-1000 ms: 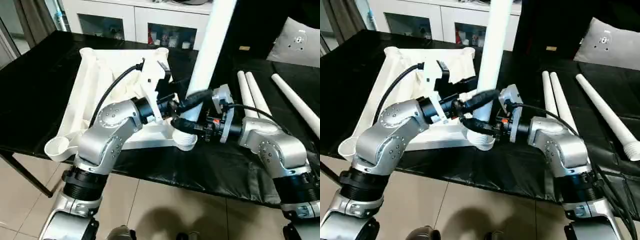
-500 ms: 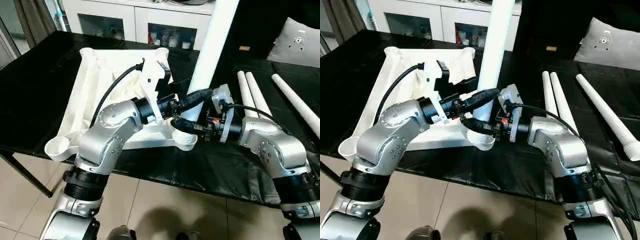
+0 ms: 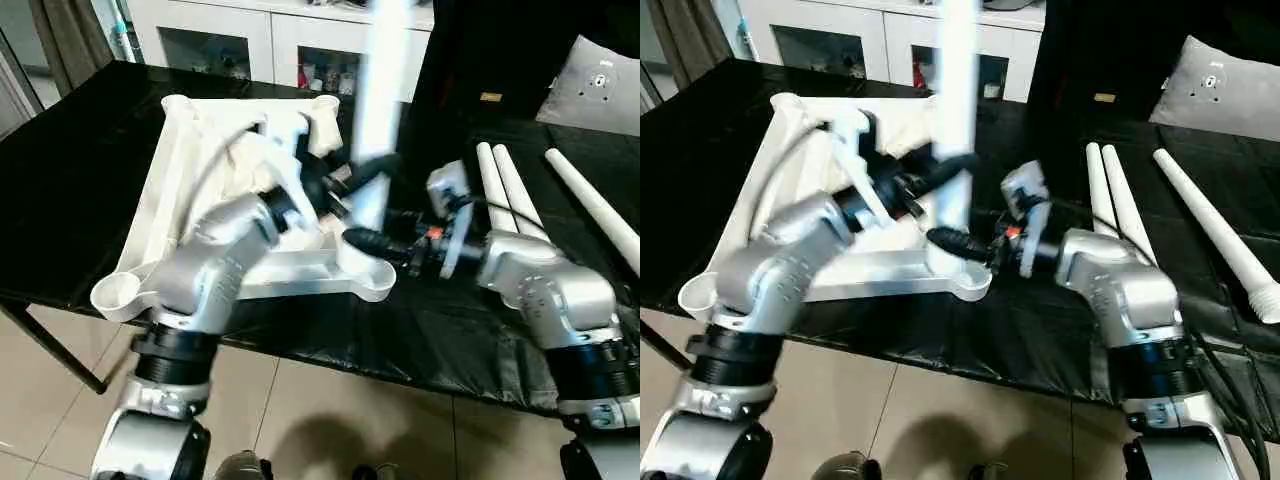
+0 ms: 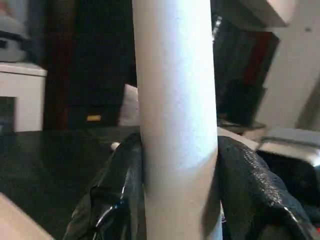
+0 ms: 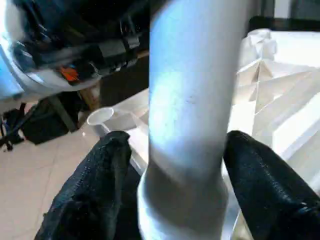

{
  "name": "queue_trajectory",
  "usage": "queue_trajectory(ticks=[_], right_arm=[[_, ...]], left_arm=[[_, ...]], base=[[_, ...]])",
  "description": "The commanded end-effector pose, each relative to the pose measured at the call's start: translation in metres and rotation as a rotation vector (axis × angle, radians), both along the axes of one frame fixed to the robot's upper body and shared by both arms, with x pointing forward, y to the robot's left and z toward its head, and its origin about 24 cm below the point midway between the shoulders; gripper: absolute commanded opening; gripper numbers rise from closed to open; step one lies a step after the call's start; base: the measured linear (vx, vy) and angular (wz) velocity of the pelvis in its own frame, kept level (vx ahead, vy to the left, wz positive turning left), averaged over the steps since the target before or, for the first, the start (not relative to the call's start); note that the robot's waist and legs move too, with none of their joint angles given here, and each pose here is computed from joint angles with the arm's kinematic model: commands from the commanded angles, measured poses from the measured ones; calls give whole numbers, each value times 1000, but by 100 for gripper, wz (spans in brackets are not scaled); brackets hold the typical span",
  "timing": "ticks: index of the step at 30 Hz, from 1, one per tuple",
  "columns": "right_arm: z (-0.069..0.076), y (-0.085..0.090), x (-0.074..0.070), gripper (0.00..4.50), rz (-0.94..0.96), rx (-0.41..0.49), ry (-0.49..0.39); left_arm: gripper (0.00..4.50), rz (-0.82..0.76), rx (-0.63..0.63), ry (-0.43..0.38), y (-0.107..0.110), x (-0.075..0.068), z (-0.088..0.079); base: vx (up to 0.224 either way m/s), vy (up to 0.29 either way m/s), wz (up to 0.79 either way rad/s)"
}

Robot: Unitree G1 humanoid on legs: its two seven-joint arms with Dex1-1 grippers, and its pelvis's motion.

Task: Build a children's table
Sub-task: Insert table leg to table base

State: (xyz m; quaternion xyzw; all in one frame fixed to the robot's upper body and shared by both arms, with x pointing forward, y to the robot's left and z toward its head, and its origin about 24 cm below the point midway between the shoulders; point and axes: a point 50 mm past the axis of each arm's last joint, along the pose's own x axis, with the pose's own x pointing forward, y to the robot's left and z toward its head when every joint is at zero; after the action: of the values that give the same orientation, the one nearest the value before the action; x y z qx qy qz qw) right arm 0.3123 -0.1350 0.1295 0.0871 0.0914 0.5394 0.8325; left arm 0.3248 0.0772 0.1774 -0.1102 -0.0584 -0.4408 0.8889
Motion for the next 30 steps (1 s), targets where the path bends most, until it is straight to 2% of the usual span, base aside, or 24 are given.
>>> queue_trajectory(ticks=[1, 6, 16, 26, 27, 30], right_arm=[[9, 0, 1, 355, 0, 18, -13], [10, -1, 3, 358, -11, 27, 6], [7, 2, 3, 358, -5, 35, 64], [7, 3, 4, 358, -11, 6, 23], [7, 3, 4, 331, -8, 4, 16], [8, 4, 3, 321, 3, 2, 3]], left_arm=[[188, 8, 18, -24, 1, 1, 5], [187, -14, 46, -49, -2, -2, 6], [187, -151, 84, -149, -18, -18, 10], [187, -202, 93, -172, -24, -23, 11], [187, -202, 94, -172, -24, -23, 11], [187, -203, 95, -172, -24, -24, 11]], base=[[0, 0, 0], [0, 0, 0], [0, 0, 0], [0, 0, 0], [0, 0, 0], [0, 0, 0]])
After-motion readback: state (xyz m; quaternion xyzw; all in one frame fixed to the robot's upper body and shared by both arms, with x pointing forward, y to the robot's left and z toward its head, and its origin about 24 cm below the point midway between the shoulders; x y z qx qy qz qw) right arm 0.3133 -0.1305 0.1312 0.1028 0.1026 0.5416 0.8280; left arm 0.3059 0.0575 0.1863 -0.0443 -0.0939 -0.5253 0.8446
